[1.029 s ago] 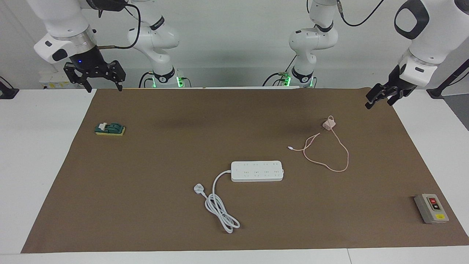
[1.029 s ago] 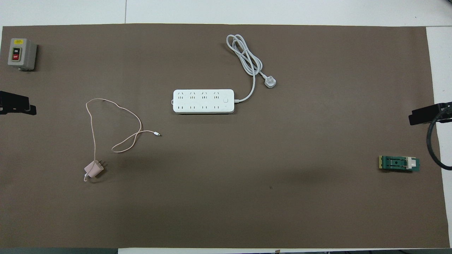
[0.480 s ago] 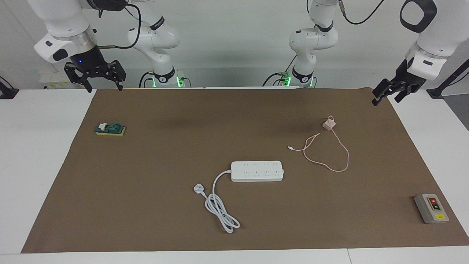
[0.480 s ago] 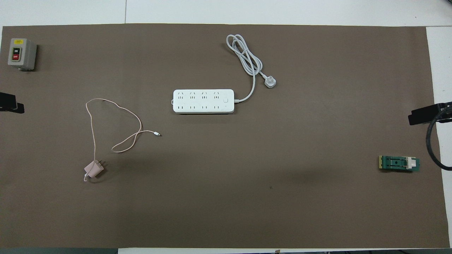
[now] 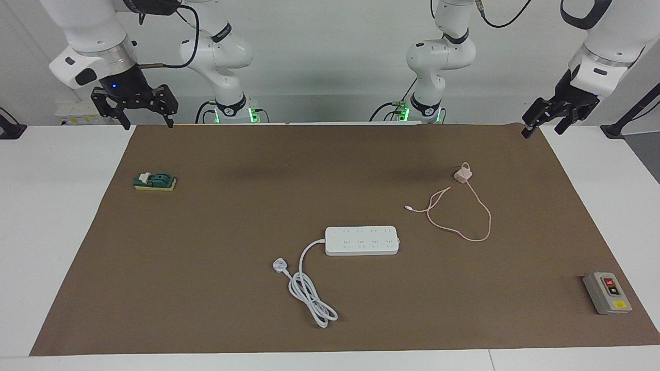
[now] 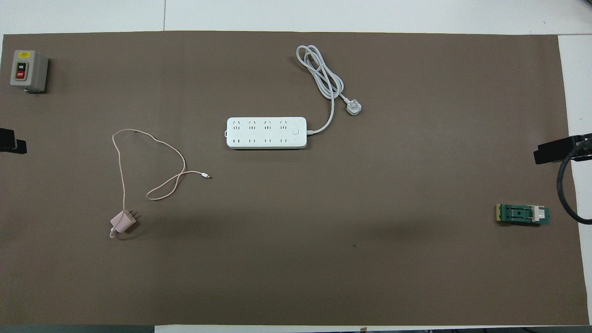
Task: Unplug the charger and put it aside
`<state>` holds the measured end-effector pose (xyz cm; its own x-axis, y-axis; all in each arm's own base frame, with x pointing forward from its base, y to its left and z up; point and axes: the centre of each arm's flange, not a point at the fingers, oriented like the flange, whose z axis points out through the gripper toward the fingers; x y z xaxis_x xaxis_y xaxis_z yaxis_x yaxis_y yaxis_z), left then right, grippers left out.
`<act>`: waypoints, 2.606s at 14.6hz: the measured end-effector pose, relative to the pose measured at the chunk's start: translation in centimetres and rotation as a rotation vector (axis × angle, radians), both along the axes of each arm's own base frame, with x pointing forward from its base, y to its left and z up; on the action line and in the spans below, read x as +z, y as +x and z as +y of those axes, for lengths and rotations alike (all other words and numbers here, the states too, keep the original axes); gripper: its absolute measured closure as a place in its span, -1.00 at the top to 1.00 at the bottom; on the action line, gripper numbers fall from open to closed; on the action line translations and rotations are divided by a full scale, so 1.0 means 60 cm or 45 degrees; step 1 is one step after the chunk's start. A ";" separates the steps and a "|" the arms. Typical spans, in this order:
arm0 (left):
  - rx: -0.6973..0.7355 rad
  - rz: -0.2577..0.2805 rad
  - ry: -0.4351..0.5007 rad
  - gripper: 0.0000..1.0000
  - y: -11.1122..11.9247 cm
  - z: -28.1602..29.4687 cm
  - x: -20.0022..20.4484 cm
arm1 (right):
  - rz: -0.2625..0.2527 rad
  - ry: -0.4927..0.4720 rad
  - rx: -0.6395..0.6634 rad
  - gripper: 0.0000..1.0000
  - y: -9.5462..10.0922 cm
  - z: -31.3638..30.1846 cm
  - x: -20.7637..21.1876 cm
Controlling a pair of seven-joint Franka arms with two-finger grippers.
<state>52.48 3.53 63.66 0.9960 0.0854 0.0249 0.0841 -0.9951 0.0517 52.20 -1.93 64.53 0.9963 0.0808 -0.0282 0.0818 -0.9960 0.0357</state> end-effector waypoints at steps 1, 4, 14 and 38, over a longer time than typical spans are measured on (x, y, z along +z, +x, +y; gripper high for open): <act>-0.013 0.017 -0.003 1.00 -0.003 -0.007 -0.001 | 0.000 0.008 0.001 1.00 0.000 0.001 0.000; -0.051 0.054 0.000 1.00 0.001 -0.031 -0.015 | -0.001 0.031 0.001 1.00 0.000 0.005 0.000; -0.091 0.082 0.005 1.00 0.006 -0.056 -0.023 | -0.001 0.032 -0.001 1.00 0.000 0.003 0.000; -0.223 0.060 0.032 1.00 0.003 -0.073 -0.011 | -0.001 0.032 -0.001 1.00 0.000 0.003 0.000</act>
<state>52.65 -0.84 63.01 0.9957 -0.0896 -0.0222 -0.0890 -0.9957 0.0270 52.19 -1.73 64.54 0.9964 0.0805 -0.0251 0.0808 -0.9967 0.0109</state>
